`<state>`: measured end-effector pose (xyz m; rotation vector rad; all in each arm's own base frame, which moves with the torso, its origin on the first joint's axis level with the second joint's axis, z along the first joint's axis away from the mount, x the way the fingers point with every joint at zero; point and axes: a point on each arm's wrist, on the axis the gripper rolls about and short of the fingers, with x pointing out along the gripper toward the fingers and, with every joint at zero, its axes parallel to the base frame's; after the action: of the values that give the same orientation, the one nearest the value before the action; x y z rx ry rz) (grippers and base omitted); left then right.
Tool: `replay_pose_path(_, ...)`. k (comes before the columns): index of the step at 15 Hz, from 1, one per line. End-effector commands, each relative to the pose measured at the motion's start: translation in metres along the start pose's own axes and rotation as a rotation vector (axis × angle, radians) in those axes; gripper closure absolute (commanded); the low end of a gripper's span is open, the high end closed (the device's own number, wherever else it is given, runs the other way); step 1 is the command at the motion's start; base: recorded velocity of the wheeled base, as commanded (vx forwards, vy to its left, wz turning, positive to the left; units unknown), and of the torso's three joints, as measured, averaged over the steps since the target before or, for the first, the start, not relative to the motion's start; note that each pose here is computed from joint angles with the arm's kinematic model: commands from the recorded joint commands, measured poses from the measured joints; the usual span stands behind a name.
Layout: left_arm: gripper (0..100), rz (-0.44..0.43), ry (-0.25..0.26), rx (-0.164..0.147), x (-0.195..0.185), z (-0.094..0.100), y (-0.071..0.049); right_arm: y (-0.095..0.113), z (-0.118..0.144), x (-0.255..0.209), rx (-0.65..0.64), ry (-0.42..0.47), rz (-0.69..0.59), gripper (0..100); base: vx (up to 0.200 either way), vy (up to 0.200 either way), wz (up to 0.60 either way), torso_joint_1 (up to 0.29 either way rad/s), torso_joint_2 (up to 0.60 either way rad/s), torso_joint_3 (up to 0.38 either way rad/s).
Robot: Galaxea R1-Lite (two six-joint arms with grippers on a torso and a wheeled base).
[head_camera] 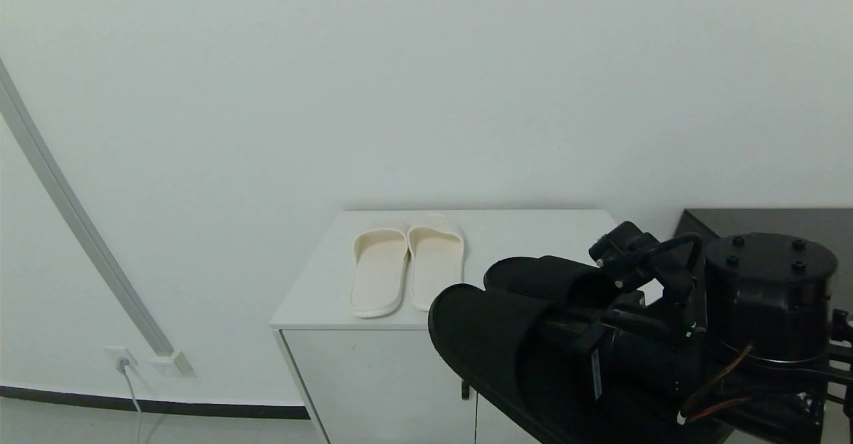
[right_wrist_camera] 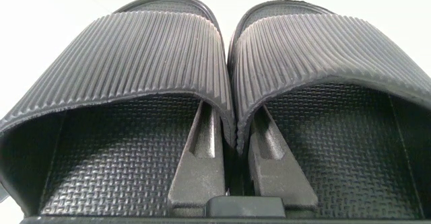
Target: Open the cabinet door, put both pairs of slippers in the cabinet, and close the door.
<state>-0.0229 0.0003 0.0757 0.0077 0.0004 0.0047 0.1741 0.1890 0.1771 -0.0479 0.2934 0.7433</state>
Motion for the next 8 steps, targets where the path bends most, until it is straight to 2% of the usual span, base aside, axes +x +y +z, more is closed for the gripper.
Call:
replay_pose_path(1, 100, 0.000, 0.000, 0.000, 0.0000, 0.0001, 0.0000, 0.0000, -0.0007, -0.0002, 0.000, 0.001, 0.000, 100, 0.000, 0.000, 0.00, 0.000, 0.00, 0.000)
replay_pose_path(7, 100, 0.000, 0.000, 0.000, 0.0000, 0.0001, 0.0000, -0.0001, -0.0020, 0.0000, 0.000, 0.007, 0.000, 100, -0.200, 0.000, 0.00, 0.001, 0.00, 0.002)
replay_pose_path(8, 100, 0.000, 0.000, 0.000, 0.0000, 0.0001, 0.0000, -0.0001, -0.0018, 0.0000, 0.000, 0.005, -0.002, 100, 0.000, 0.000, 0.00, 0.000, 0.00, 0.000)
